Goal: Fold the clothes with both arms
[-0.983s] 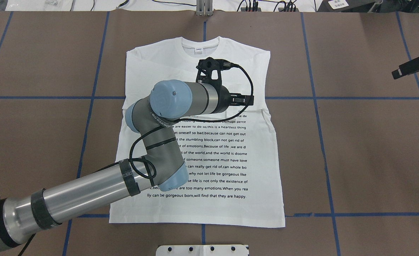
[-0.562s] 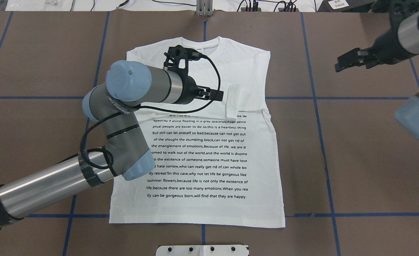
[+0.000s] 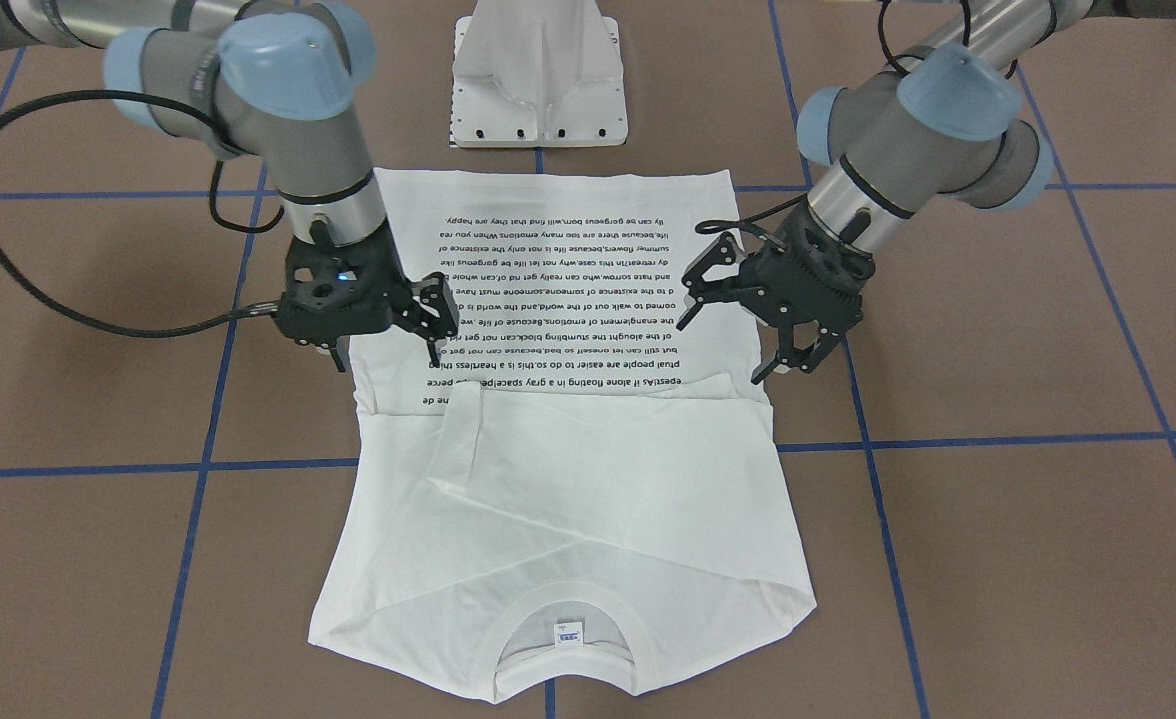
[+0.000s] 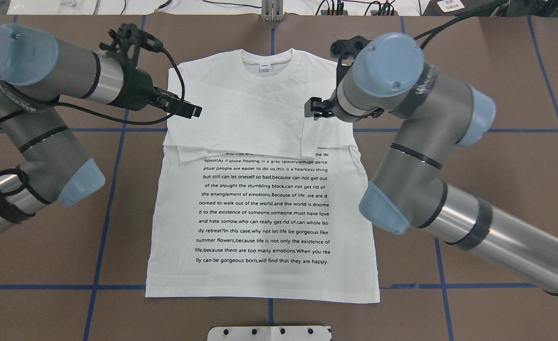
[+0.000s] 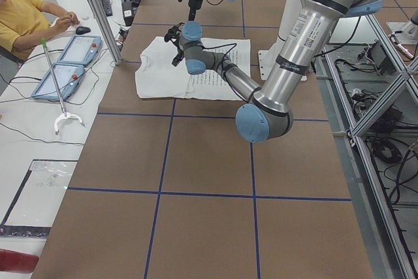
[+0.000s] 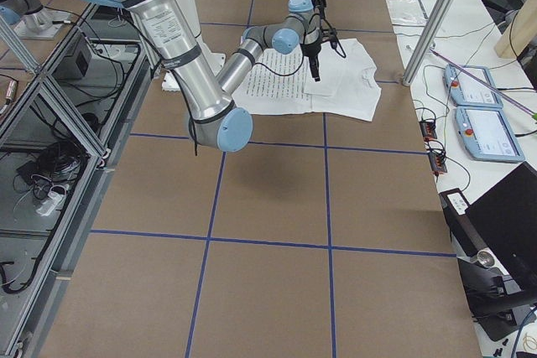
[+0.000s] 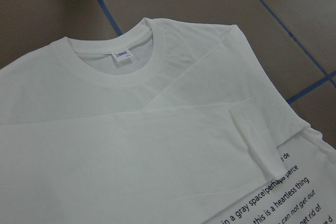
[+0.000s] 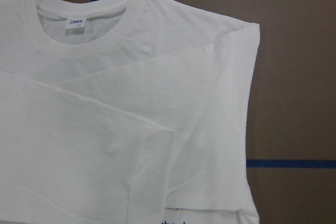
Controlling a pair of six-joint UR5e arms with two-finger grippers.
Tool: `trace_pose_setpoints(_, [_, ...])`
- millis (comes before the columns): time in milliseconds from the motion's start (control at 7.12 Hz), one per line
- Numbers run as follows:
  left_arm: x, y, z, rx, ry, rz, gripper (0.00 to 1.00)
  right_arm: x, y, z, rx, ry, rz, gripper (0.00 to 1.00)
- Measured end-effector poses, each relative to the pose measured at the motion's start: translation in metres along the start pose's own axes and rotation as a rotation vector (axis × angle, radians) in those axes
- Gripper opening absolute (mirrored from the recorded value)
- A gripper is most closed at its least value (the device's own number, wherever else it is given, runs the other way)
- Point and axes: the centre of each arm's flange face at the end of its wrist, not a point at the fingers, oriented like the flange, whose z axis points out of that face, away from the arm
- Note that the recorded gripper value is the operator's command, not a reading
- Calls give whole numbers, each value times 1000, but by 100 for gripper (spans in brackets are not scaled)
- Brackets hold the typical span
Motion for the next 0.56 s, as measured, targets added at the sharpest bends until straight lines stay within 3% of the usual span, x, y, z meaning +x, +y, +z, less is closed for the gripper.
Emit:
trace_pose_setpoints(281, [-13,5,-11,-11,2,21,100,-59,19,37,3,62,1,100])
trace_pose_setpoints(562, [-15,8,-13,-10,2,19,100,-78,29,73,5,130,-25,100])
